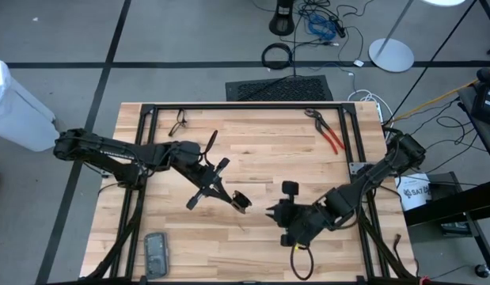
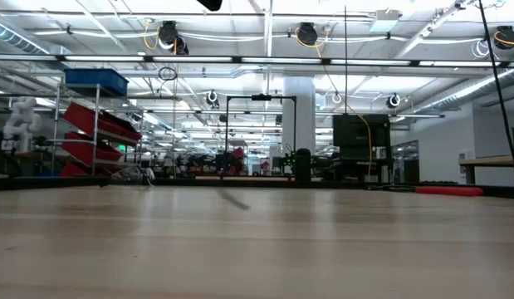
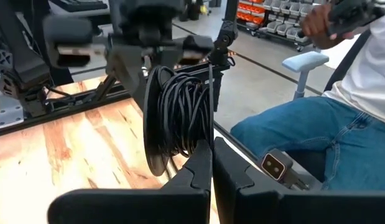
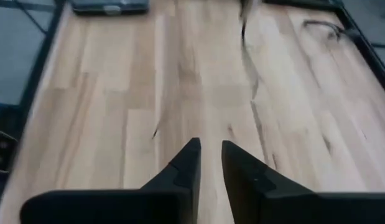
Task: Coil cords
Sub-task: Coil the black wire onto the spool
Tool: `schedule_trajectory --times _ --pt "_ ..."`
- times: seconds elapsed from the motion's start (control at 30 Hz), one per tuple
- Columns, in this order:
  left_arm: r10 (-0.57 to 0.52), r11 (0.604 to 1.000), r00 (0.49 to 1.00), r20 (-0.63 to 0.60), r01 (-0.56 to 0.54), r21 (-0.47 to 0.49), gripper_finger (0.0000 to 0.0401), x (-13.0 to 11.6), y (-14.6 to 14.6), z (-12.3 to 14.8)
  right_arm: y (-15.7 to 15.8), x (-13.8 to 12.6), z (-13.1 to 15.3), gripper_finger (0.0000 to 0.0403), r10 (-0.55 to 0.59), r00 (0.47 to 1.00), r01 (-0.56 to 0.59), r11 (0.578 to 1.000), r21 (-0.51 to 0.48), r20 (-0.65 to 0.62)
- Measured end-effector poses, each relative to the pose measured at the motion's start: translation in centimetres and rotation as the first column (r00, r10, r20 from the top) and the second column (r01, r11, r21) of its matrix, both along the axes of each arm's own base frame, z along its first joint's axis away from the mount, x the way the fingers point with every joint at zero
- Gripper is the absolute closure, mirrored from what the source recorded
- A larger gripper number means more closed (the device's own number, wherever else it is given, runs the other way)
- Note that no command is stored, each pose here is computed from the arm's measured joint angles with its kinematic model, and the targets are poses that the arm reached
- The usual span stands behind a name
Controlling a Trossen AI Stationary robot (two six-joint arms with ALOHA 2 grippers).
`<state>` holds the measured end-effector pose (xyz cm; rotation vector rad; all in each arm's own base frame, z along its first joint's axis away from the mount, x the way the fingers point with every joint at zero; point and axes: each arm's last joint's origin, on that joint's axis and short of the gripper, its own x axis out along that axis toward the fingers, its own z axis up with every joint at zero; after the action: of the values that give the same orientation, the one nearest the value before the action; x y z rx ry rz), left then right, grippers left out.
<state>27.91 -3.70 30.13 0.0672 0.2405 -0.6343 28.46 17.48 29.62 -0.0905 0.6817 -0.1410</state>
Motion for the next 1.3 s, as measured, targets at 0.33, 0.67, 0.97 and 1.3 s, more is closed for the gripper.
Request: schedule_trajectory --times 0.33,0.67,0.97,1.3 --pt "0.001 1.000 1.000 0.000 -0.001 -0.001 0.0399 0.0 0.0 0.0 0.5 -1.0 -7.4 0.0337 -0.164 0.960 0.133 0.980 0.149 0.225" --pt "0.008 1.000 1.000 0.004 -0.008 0.000 0.0399 0.0 0.0 0.0 -0.2 0.3 -13.9 0.0336 -0.250 0.894 0.186 0.962 0.199 0.372" --pt "0.019 1.000 1.000 0.006 -0.019 0.005 0.0399 0.0 0.1 0.0 -0.8 3.1 -16.6 0.0336 -0.287 0.868 0.221 0.954 0.203 0.405" --pt "0.019 1.000 1.000 0.009 -0.019 0.010 0.0399 0.0 0.1 0.0 -1.2 5.3 -17.3 0.0336 -0.345 0.844 0.271 0.935 0.229 0.410"
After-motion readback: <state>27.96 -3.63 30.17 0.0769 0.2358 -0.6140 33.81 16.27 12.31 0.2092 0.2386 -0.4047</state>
